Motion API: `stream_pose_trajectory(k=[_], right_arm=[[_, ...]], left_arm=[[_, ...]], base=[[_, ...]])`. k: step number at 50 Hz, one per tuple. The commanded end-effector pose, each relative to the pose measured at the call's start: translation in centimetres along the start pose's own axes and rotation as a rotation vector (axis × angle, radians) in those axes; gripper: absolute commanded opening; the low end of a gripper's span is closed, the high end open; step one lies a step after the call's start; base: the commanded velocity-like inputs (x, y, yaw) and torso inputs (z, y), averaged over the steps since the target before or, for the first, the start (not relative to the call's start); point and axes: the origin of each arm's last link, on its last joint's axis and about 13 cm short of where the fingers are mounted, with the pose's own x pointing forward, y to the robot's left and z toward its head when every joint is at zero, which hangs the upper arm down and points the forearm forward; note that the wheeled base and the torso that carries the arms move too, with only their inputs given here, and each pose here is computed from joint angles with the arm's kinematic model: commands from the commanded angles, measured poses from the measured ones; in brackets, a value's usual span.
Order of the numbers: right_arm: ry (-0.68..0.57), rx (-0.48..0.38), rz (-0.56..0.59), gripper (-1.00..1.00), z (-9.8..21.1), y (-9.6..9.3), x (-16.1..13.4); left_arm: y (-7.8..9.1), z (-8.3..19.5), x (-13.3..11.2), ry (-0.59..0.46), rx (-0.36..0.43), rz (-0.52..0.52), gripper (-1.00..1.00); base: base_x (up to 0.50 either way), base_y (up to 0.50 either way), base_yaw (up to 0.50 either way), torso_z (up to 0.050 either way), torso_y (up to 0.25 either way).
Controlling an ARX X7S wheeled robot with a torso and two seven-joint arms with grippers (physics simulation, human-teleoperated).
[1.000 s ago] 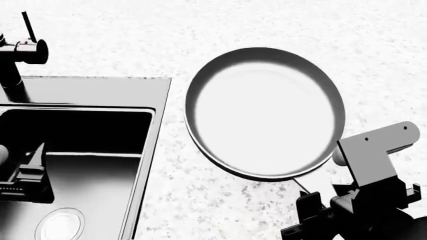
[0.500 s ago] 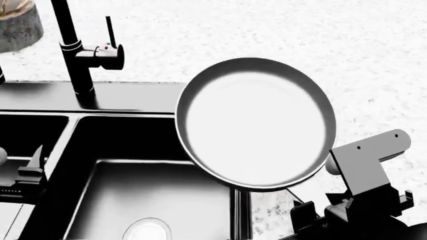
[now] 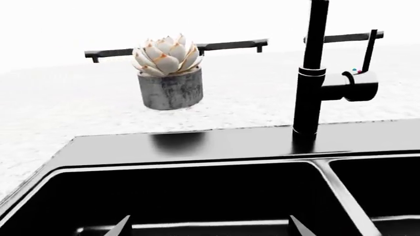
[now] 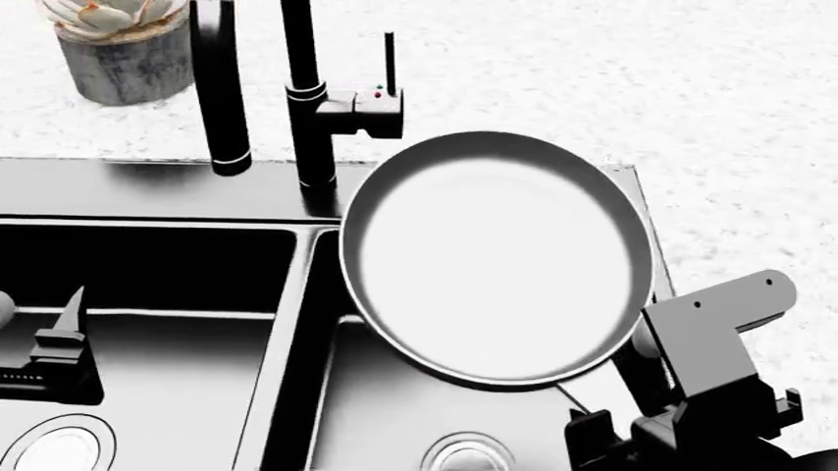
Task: Pick the pan and sponge and place them into the sink. Then turn on the water.
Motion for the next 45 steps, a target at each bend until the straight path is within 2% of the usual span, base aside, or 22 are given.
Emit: stream_pose_trajectory(k=[1,7,11,16,24,45], right_arm=[[-0.042,0.004,0.008,-1.0,0.7,-0.3,-0.3],[-0.036,0.011,0.017,-1.0,0.6,-0.2,-0.2],[-0.038,0.009,0.014,-1.0,0.5,-0.1,-0.2],[-0.036,0.014,0.015,-1.0,0.2,-0.1,-0.2],[-0.029,0.025,0.024,-1.0,-0.2,0.1,0.0],[-0.021,0.038,0.028,-1.0,-0.8,0.2,0.1]], left_arm=[[0.0,0.0,0.0,0.001,0.0,-0.001,1.0],[0.3,0.1,-0.2,-0.001,-0.001,-0.001,1.0],[-0.2,0.1,0.0,-0.002,0.0,0.0,1.0],[0.2,0.0,-0.1,-0.002,-0.001,-0.002,1.0],[-0.3,0.2,0.0,-0.003,0.0,-0.002,1.0],[0.0,-0.1,-0.1,-0.001,-0.001,-0.004,1.0]], base=[[0.0,0.5,0.0,0.0,0.0],[0.0,0.5,0.0,0.0,0.002],[0.0,0.5,0.0,0.0,0.002],[0.0,0.5,0.0,0.0,0.002],[0.0,0.5,0.0,0.001,0.001],[0.0,0.5,0.0,0.0,0.001]])
